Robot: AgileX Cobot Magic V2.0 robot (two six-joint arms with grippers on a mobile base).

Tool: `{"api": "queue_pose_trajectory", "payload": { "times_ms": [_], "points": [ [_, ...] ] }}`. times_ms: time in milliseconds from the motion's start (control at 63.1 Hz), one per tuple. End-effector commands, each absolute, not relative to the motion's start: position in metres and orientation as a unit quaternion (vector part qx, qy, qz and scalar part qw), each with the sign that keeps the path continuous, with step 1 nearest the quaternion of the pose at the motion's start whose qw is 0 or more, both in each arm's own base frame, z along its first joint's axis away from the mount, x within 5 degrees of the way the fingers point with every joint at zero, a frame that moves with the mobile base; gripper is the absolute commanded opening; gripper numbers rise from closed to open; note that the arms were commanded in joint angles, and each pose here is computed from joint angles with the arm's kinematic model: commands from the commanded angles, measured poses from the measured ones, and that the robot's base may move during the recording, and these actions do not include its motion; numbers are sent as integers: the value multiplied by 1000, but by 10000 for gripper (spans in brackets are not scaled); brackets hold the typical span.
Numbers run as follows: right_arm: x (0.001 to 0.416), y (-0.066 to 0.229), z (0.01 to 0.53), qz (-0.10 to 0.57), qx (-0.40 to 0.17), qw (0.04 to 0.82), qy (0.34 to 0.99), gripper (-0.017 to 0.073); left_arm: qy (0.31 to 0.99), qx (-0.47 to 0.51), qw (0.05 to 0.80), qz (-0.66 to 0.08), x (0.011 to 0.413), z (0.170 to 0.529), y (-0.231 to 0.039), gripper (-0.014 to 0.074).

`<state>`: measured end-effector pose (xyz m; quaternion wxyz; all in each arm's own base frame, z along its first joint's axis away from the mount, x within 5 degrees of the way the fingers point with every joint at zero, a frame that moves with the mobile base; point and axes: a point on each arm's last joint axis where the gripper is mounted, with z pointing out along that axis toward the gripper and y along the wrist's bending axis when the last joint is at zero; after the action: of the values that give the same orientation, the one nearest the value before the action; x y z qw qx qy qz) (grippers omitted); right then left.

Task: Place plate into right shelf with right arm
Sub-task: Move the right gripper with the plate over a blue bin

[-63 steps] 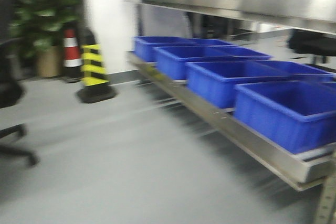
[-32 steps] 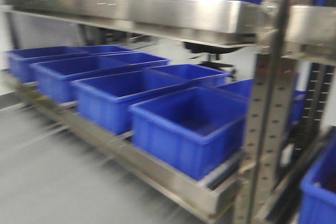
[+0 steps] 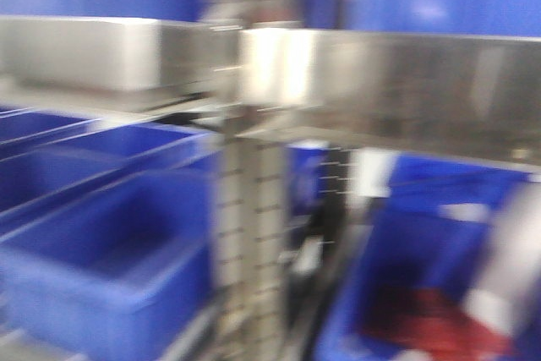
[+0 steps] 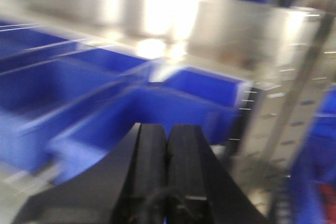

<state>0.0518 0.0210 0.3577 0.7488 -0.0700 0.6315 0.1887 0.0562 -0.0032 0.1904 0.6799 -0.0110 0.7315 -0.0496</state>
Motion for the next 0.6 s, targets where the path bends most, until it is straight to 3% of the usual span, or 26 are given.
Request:
{"api": "queue_pose_trajectory", "payload": {
  "times_ms": [0,586],
  "points": [
    [50,18,374,184,-57,783,592,57,701,-12,711,-55,56,196,-3,-47],
    [50,18,374,184,-57,783,592,57,701,-12,711,-55,56,196,-3,-47]
  ]
}}
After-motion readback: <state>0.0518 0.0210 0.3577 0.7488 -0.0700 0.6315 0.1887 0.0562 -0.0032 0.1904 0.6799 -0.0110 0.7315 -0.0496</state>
